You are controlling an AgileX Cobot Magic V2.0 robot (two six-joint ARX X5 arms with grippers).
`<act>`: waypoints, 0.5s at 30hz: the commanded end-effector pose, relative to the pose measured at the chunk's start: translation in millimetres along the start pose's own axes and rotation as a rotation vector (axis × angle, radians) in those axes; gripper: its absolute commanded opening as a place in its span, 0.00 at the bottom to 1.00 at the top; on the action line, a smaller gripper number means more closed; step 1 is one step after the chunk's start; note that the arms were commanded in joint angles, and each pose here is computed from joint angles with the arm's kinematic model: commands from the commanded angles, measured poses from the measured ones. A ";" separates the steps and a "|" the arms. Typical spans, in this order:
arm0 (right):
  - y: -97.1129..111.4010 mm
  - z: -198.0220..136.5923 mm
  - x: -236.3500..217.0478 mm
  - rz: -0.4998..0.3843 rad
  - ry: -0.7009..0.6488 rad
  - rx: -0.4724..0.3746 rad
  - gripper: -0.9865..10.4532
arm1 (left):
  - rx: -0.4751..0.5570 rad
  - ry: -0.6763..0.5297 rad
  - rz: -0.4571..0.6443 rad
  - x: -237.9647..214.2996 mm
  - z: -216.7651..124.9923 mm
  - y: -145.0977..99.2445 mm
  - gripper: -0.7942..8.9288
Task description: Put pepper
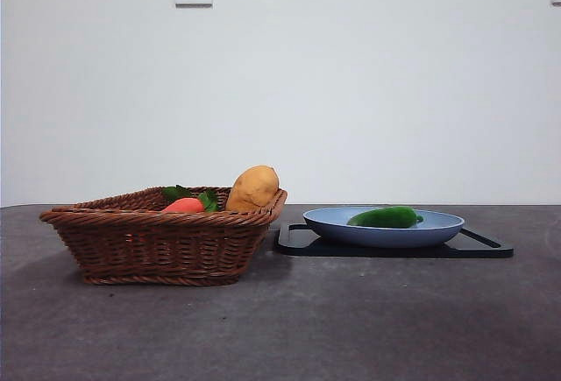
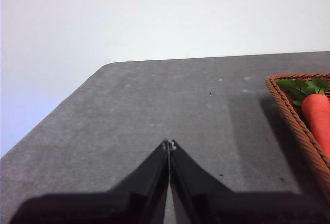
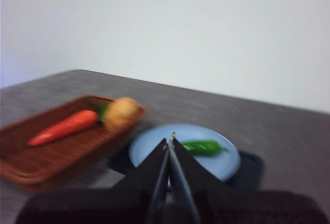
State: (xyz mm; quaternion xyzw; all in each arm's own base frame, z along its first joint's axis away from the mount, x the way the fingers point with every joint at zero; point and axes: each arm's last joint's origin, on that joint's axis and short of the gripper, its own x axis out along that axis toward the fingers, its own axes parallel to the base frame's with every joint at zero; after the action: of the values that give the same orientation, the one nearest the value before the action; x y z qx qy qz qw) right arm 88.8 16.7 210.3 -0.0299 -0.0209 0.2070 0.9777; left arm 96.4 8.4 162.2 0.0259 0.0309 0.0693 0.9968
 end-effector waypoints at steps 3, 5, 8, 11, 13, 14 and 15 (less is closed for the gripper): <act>-2.9 -19.4 0.8 -0.126 0.002 0.041 0.10 | -0.007 0.001 0.002 0.6 -2.7 0.1 0.09; -3.9 -26.4 1.2 -0.165 0.010 0.043 0.10 | -0.007 0.001 0.002 0.6 -2.7 0.1 0.09; -5.1 -35.1 1.5 -0.217 0.026 0.046 0.10 | -0.007 0.001 0.002 0.6 -2.7 0.1 0.09; -5.9 -43.1 2.4 -0.248 0.047 0.051 0.10 | -0.007 0.001 0.002 0.6 -2.7 0.1 0.09; -5.9 -46.8 2.9 -0.248 0.058 0.052 0.10 | -0.007 0.001 0.002 0.6 -2.7 0.1 0.09; -5.9 -48.3 3.0 -0.248 0.068 0.054 0.10 | -0.007 0.001 0.002 0.6 -2.7 0.1 0.09; -5.9 -48.8 3.0 -0.250 0.073 0.055 0.10 | -0.007 0.001 0.002 0.6 -2.7 0.1 0.09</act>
State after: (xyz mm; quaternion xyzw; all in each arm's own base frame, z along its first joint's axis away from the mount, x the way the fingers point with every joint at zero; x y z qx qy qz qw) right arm 96.5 10.3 162.2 -0.0111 0.0214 0.0858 0.9960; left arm 96.4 8.4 162.2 0.0259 0.0309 0.0693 0.9968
